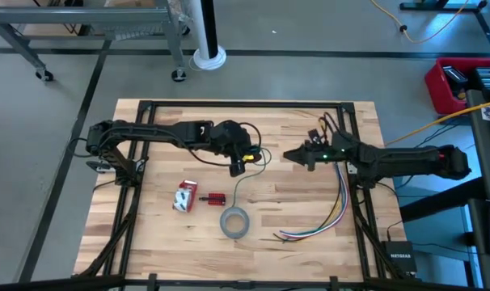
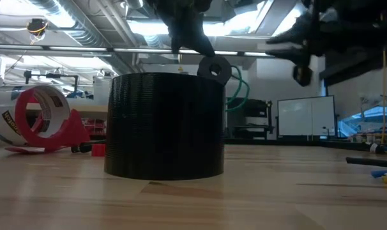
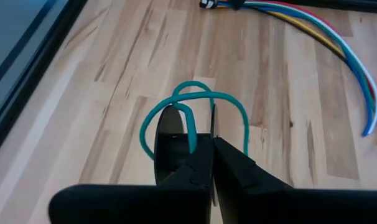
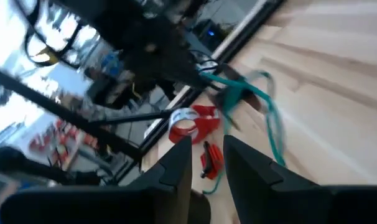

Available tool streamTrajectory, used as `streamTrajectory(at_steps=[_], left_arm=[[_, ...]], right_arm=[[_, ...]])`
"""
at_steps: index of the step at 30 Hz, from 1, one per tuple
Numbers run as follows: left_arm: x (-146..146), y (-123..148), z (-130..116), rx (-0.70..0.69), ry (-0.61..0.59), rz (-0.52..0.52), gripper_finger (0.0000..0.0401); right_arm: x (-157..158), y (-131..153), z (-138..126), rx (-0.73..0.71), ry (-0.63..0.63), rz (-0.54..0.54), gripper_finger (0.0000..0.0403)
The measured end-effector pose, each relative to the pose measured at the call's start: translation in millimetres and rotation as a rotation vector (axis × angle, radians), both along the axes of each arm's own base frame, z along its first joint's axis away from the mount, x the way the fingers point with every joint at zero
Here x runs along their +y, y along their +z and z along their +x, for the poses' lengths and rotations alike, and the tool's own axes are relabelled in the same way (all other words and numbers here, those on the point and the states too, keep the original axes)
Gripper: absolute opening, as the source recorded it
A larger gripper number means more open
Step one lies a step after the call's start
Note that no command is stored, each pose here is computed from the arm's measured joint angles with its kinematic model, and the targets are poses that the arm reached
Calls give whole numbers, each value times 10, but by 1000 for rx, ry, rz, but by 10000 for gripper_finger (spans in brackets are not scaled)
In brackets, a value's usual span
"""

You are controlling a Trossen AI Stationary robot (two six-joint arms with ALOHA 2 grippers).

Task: Coil cords
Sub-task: Prepare the spool

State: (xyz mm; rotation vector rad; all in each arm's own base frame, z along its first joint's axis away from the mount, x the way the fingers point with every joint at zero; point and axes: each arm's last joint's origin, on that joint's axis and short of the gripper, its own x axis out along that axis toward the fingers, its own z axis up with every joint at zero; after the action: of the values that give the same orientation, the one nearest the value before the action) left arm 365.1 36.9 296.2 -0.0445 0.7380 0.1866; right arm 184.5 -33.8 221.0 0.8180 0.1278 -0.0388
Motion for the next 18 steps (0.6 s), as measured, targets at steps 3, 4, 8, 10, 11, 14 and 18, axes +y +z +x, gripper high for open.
streamTrajectory(at_steps=[3, 4, 8, 10, 11, 14, 18], left_arm=[[18, -7, -9, 11, 1, 3, 0], [19, -10, -12, 17, 0, 4, 0], [19, -12, -14, 20, -1, 5, 0], [21, -12, -14, 20, -1, 6, 0], [21, -13, -15, 21, -1, 5, 0], [22, -24, -26, 37, 0, 4, 0], [21, -30, -32, 45, 0, 3, 0]], right_arm=[[-30, 44, 159, 54, 27, -44, 97], [-42, 44, 213, 85, 31, -53, 97], [-85, 7, 412, 225, 46, -58, 97], [-106, -23, 505, 285, 50, -45, 97], [-116, -35, 552, 307, 52, -40, 97], [-141, -18, 689, 317, 65, -32, 97], [-158, 136, 796, 309, 84, -27, 97]])
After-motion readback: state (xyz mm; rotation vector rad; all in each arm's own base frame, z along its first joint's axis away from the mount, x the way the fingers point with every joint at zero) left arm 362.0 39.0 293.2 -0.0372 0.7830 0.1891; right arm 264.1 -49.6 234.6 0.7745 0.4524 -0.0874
